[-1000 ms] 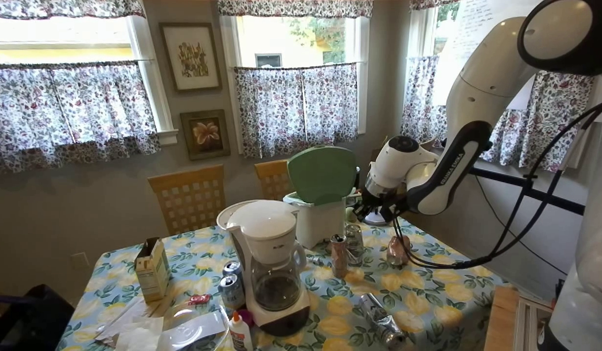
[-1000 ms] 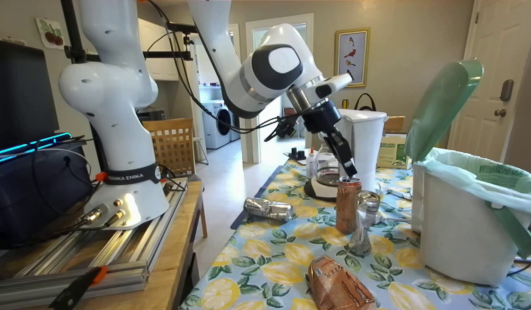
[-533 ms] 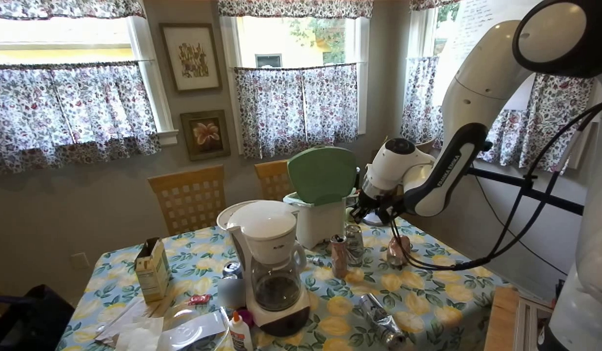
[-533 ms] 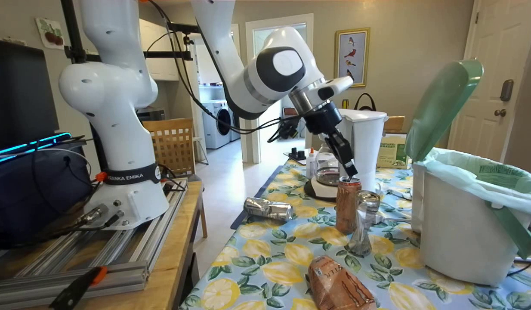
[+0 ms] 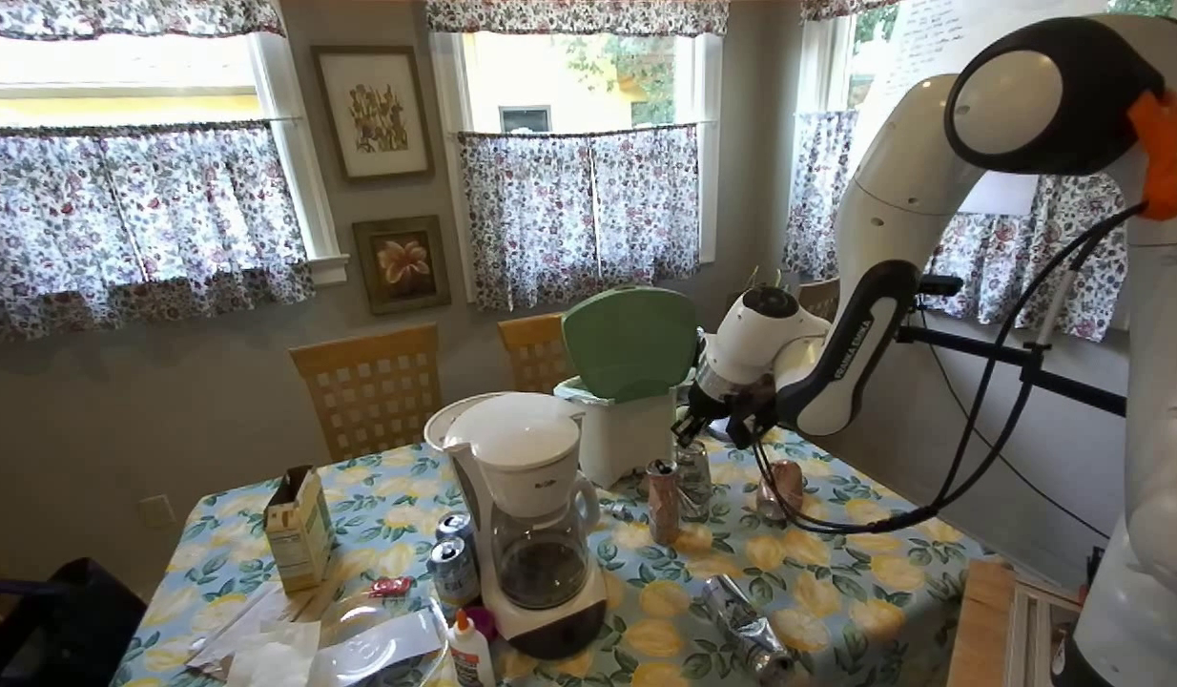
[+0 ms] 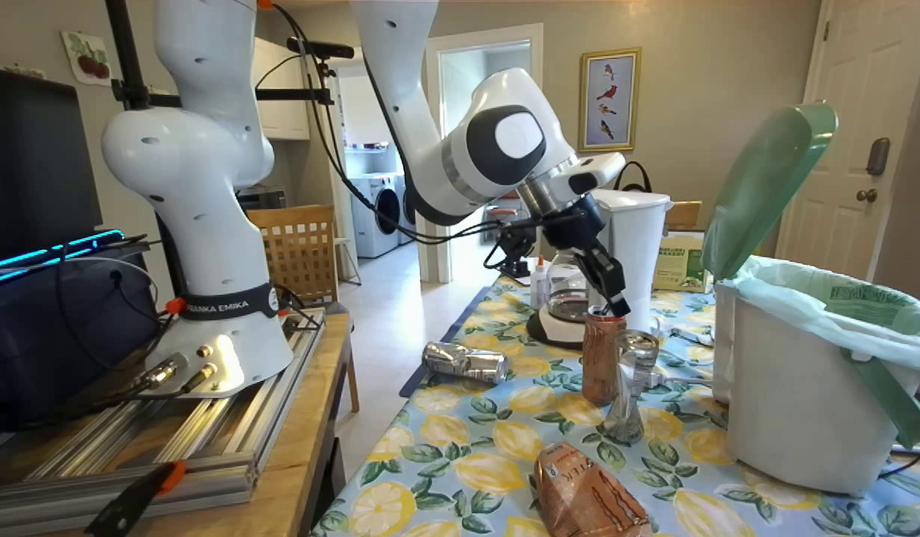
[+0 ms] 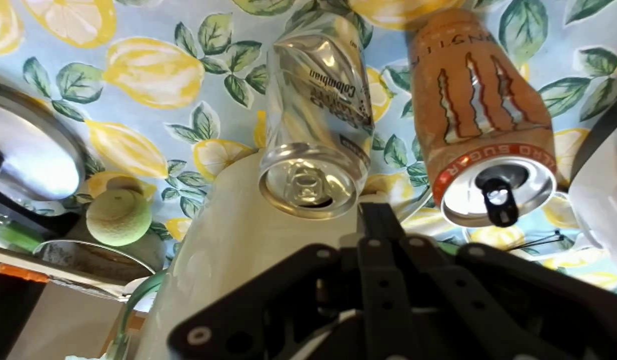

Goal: Drop all the cans on the table

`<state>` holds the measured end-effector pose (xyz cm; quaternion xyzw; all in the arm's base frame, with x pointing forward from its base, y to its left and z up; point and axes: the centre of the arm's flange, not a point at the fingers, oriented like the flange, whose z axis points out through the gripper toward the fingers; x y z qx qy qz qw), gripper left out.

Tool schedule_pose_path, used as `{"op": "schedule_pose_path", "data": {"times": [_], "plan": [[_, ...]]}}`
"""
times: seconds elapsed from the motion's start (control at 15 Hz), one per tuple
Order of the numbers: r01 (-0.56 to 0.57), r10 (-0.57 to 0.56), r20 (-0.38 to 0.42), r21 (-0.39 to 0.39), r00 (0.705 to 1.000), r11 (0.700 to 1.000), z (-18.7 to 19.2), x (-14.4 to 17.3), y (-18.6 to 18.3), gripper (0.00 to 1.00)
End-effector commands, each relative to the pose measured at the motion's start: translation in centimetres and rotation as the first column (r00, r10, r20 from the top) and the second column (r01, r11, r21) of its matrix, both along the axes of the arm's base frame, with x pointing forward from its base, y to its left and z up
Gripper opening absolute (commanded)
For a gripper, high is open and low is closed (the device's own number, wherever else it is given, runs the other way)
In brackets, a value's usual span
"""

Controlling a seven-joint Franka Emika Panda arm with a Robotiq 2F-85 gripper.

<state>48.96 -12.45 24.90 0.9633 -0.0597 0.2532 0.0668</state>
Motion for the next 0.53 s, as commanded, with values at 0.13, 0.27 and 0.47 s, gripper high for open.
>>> {"op": "schedule_pose_path", "data": {"times": [0.13, 0.27, 0.47], "plan": [[-0.052, 0.052, 0.017, 0.032, 0.999, 0.998, -1.5, 2.1, -0.2, 0.0], [-0.064, 0.064, 0.009, 0.058, 0.998, 0.996, -2.3, 2.3, 0.3, 0.0], [-0.083, 0.083, 0.004, 0.083, 0.997, 0.993, -3.1, 2.6, 0.9, 0.0]]}}
